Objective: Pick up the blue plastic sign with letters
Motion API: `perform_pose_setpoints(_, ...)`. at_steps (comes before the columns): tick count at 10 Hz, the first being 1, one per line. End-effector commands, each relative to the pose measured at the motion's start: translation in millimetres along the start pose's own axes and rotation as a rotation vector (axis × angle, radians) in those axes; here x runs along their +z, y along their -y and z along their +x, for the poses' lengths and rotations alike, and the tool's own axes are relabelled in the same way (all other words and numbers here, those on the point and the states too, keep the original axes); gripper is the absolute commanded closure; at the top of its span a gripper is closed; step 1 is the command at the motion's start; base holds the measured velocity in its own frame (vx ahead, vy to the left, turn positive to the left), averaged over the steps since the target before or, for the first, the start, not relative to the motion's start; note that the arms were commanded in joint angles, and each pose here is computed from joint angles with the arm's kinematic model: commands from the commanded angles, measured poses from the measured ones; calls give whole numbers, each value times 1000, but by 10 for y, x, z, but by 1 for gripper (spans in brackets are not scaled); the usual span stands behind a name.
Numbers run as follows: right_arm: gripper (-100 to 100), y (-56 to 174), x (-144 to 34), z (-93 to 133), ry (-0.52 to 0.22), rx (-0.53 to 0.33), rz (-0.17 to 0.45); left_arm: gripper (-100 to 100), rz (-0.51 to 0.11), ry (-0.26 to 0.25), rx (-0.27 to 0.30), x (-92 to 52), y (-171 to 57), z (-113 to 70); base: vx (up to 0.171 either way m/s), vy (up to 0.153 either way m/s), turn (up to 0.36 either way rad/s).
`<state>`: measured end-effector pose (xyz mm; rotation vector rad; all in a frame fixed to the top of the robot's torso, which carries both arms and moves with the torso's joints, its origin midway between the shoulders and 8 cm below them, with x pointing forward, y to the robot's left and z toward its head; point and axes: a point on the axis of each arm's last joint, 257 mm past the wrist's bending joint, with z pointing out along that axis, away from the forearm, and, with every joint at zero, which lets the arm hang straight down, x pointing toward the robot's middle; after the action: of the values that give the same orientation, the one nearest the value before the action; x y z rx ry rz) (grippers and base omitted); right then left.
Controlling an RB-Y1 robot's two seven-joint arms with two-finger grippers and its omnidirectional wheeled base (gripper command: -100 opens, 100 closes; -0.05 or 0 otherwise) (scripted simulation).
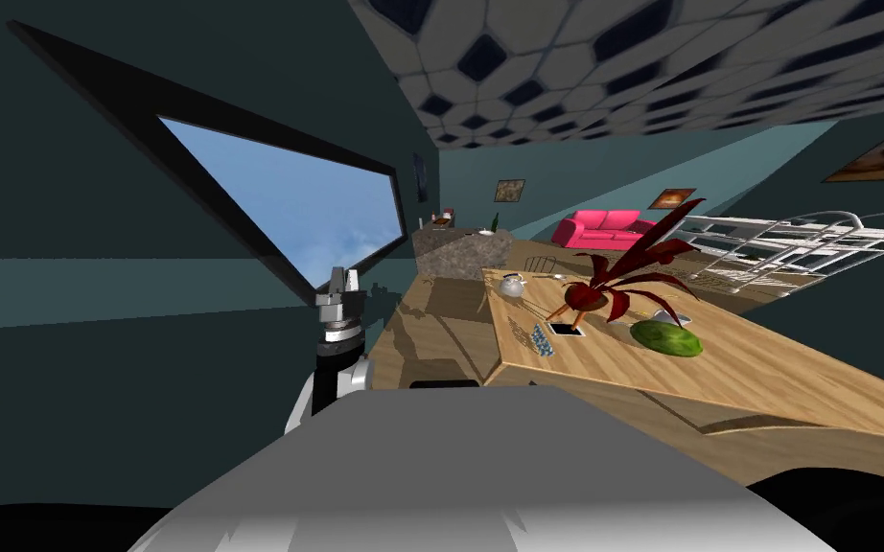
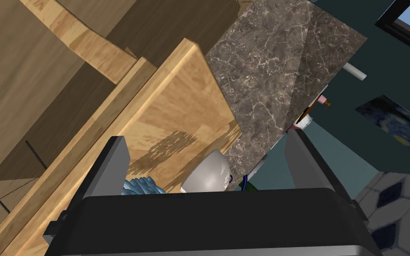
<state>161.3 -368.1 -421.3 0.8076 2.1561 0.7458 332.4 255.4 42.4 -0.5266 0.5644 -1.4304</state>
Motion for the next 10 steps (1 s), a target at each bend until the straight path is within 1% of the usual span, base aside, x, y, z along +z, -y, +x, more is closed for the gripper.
perform_pose_setpoints(1,-100,328,-161,26,-32,-28,81,0,0,0,0,0,0,0,63,27,214)
perform_pose_setpoints(2,-100,565,-314,28,-55,-49,148,0,0,0,0,0,0,0,111,21,288)
perform_pose_setpoints(3,-100,569,-319,18,-57,-53,149,0,0,0,0,0,0,0,92,5,86)
perform_pose_setpoints(4,-100,792,-482,-8,-78,-80,214,0,0,0,0,0,0,0,94,19,164)
perform_pose_setpoints(6,-100,1175,-801,-88,-110,-126,333,0,0,0,0,0,0,0,152,19,267)
perform_pose_setpoints(7,-100,1180,-810,-109,-113,-134,335,0,0,0,0,0,0,0,107,-4,80)
perform_pose_setpoints(8,-100,1343,-968,-180,-127,-161,390,0,0,0,0,0,0,0,87,1,94)
perform_pose_setpoints(10,-100,1608,-1257,-349,-146,-215,487,0,0,0,0,0,0,0,127,5,221)
